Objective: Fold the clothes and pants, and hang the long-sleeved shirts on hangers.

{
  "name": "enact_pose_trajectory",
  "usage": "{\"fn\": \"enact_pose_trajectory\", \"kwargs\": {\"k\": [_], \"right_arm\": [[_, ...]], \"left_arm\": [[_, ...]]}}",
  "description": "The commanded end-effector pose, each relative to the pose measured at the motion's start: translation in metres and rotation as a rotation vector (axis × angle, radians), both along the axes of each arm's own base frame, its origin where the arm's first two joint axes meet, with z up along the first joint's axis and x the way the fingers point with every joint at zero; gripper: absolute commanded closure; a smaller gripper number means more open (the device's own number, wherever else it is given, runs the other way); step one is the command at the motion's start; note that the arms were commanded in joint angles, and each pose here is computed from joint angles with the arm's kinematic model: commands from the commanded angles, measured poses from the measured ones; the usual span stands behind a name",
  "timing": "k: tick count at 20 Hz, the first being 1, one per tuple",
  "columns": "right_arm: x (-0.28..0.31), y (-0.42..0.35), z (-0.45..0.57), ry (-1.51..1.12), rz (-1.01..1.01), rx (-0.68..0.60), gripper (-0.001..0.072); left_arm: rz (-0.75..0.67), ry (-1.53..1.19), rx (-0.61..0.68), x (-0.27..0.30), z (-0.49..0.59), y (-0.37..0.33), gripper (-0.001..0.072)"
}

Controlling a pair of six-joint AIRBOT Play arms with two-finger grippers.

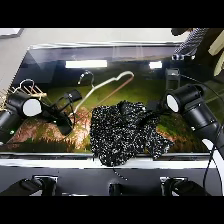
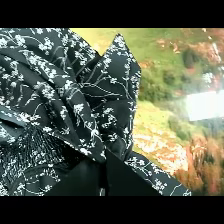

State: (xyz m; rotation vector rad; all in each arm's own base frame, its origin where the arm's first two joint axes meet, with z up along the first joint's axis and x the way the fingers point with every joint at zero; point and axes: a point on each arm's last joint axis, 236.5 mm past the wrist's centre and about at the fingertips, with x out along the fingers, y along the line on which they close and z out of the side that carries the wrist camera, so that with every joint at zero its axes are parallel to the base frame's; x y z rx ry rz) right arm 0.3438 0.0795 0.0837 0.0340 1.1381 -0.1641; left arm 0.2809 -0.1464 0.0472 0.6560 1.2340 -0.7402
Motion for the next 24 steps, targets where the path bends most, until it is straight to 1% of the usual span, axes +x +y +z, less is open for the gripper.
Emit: {"fn": "enact_pose_trajectory", "kwargs": {"k": [1,4,8,12,17,24], "right_arm": [[0.000,-0.005,0.000,0.000,-0.012,-0.017,0.0678],[0.001,-0.009,0.001,-0.009,-0.030,-0.028,0.0678],[0.006,-0.010,-0.010,0.012,-0.046,-0.048,0.0678],[0.009,-0.013,-0.019,0.031,-0.066,-0.068,0.0678],[0.020,-0.021,-0.013,-0.028,-0.104,-0.087,0.0678],[0.030,-0.020,-0.009,-0.075,-0.112,-0.080,0.0678]], "left_arm": [[-0.091,0.017,0.070,-0.016,-0.005,0.008,0.0690],[-0.139,0.004,0.014,-0.029,0.006,0.000,0.0690],[-0.150,0.025,-0.036,-0.046,0.007,-0.006,0.0690],[-0.155,0.072,-0.027,-0.056,-0.001,-0.004,0.0691],[-0.161,0.094,-0.085,-0.062,0.000,-0.018,0.0691],[-0.227,0.143,-0.066,-0.073,-0.013,-0.035,0.0691]]}}
